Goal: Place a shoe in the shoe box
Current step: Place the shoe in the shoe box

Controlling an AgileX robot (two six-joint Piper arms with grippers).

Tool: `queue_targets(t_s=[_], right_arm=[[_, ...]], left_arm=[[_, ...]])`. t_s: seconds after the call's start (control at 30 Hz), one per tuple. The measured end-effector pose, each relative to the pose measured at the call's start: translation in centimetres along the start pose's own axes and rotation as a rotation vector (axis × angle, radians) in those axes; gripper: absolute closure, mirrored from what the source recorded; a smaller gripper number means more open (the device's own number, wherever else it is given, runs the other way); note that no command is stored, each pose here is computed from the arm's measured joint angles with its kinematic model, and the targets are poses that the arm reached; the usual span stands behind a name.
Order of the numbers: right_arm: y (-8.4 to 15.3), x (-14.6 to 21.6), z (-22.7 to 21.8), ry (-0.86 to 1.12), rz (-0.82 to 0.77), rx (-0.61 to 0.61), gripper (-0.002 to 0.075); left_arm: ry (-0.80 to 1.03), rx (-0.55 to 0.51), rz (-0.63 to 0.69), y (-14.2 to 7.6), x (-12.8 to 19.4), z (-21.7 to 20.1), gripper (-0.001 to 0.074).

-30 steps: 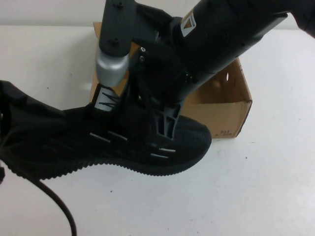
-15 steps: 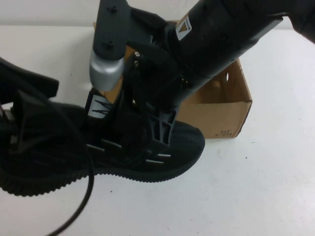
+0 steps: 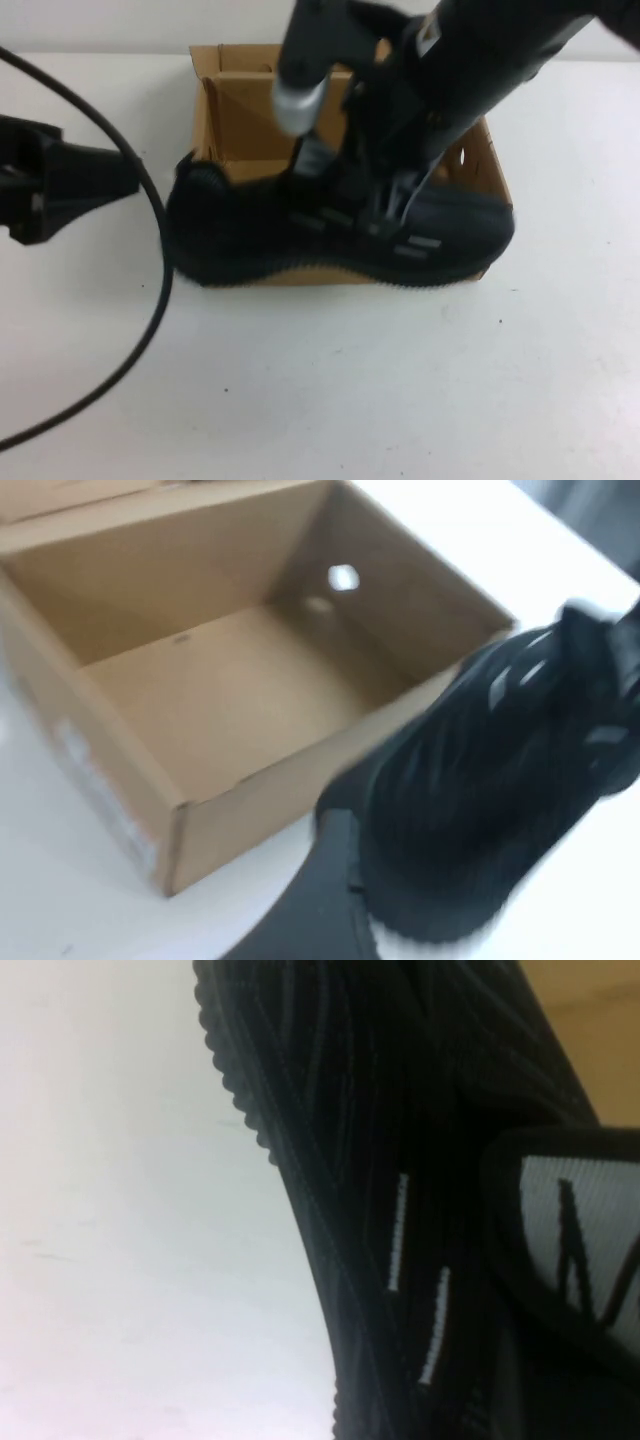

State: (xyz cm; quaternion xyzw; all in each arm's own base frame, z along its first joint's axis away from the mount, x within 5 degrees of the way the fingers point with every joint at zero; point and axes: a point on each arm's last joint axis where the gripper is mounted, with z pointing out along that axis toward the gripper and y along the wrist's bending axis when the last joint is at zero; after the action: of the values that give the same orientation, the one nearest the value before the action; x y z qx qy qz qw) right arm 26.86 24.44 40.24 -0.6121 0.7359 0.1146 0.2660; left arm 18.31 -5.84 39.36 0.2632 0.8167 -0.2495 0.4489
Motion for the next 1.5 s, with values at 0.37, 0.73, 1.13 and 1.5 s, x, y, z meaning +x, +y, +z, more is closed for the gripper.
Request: queue_targets(t_s=[0.37,0.73,1.13,1.5], right_arm=[[-8.6,0.3,-0.3,-0.058,0.071,0.177,0.0703],[-14.0,0.7,8.2,-0.083,0.022,0.205,0.0703],[-16.9,2.7,12.0,-0.094,0.068,0.262,0.0703],[-17.3,2.8,12.9,-0.119,0.075,0.281,0.0703]], left_arm=[[0.027,-0.126,-0.097,1.1,0.3,-0.1,0.0199],[0.075,-0.136,-0.107,1.2,0.8,-0.1,0.0316],[0.096,-0.125,-0.13,1.5,1.0,0.4,0.0321],[0.097,-0.125,-0.131,1.6,1.0,0.5,0.0321]])
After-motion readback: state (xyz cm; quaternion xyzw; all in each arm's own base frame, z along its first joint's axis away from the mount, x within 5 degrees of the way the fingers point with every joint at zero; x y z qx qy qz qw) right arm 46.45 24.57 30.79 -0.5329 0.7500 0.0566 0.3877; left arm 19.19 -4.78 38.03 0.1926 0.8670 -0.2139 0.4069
